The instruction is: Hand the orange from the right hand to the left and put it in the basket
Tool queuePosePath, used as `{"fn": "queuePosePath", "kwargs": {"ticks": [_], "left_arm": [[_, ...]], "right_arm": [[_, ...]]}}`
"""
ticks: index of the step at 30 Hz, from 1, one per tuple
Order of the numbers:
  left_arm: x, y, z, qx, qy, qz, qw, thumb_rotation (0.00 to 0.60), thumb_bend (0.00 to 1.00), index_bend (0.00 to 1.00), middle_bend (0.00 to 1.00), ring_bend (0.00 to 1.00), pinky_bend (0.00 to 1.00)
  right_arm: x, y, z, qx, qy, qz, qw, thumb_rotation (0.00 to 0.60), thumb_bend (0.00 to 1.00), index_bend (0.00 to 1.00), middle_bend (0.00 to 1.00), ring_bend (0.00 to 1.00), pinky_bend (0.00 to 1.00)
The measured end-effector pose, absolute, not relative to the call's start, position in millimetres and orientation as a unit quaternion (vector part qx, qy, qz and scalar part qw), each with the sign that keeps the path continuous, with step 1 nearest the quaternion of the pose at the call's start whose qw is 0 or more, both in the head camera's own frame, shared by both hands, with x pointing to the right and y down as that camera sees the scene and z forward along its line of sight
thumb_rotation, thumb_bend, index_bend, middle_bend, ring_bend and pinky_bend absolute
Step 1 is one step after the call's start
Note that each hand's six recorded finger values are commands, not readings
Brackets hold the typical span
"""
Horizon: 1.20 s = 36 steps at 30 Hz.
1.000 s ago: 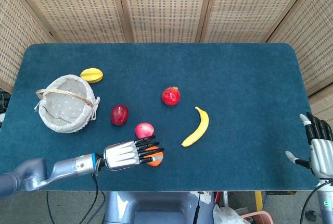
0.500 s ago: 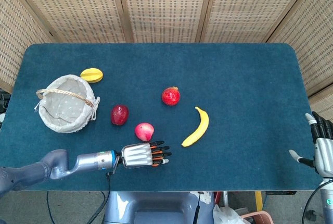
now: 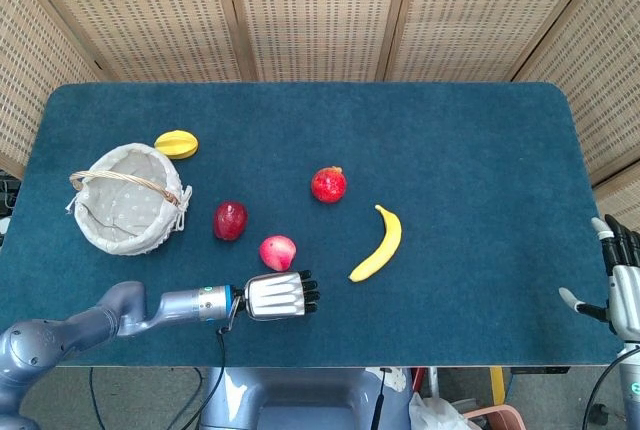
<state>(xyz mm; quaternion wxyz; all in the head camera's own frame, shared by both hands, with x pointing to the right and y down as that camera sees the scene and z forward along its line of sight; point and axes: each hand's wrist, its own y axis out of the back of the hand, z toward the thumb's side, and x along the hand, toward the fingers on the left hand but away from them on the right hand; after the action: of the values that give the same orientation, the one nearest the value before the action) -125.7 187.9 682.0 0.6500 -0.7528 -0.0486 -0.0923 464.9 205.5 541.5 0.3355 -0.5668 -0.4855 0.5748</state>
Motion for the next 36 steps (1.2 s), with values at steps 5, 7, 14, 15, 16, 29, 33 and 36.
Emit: {"fn": "queuePosePath", "kwargs": {"ticks": [5, 7, 14, 15, 16, 29, 33, 36], "left_arm": [[-141.6, 170.5, 653.2, -0.737, -0.021, -0.075, 0.672, 0.6, 0.12, 0.56, 0.5, 0.41, 0.48], [-150.1, 163.8, 643.2, -0.729, -0.015, -0.076, 0.68, 0.6, 0.12, 0.56, 0.5, 0.41, 0.48], [-206.0, 137.7, 602.8, -0.688, 0.004, -0.102, 0.719, 0.6, 0.12, 0.56, 0.5, 0.41, 0.48], [-215.1, 136.0, 598.0, -0.684, 0.008, -0.107, 0.722, 0.6, 0.12, 0.56, 0.5, 0.41, 0.48], [-224.7, 134.6, 593.5, -0.68, 0.011, -0.113, 0.725, 0.6, 0.12, 0.56, 0.5, 0.41, 0.48], [-365.9, 109.2, 586.6, -0.656, 0.102, -0.272, 0.696, 0.6, 0.12, 0.56, 0.5, 0.41, 0.48], [-389.7, 93.0, 601.6, -0.655, 0.14, -0.318, 0.671, 0.6, 0.12, 0.56, 0.5, 0.41, 0.48], [-402.3, 84.7, 613.1, -0.652, 0.155, -0.344, 0.658, 0.6, 0.12, 0.56, 0.5, 0.41, 0.48]], "right_arm": [[459.9, 206.2, 539.4, -0.571, -0.485, 0.569, 0.339, 0.6, 0.0, 0.0, 0.0, 0.0, 0.0], [457.5, 206.6, 538.8, -0.573, -0.483, 0.567, 0.34, 0.6, 0.0, 0.0, 0.0, 0.0, 0.0], [448.9, 208.1, 537.2, -0.581, -0.479, 0.561, 0.345, 0.6, 0.0, 0.0, 0.0, 0.0, 0.0], [447.8, 208.4, 537.0, -0.582, -0.479, 0.56, 0.345, 0.6, 0.0, 0.0, 0.0, 0.0, 0.0], [447.1, 208.8, 536.8, -0.582, -0.478, 0.559, 0.345, 0.6, 0.0, 0.0, 0.0, 0.0, 0.0], [436.4, 211.8, 530.6, -0.591, -0.479, 0.546, 0.352, 0.6, 0.0, 0.0, 0.0, 0.0, 0.0], [436.1, 211.4, 532.9, -0.59, -0.476, 0.549, 0.351, 0.6, 0.0, 0.0, 0.0, 0.0, 0.0], [438.2, 210.9, 534.8, -0.587, -0.476, 0.554, 0.349, 0.6, 0.0, 0.0, 0.0, 0.0, 0.0]]}}
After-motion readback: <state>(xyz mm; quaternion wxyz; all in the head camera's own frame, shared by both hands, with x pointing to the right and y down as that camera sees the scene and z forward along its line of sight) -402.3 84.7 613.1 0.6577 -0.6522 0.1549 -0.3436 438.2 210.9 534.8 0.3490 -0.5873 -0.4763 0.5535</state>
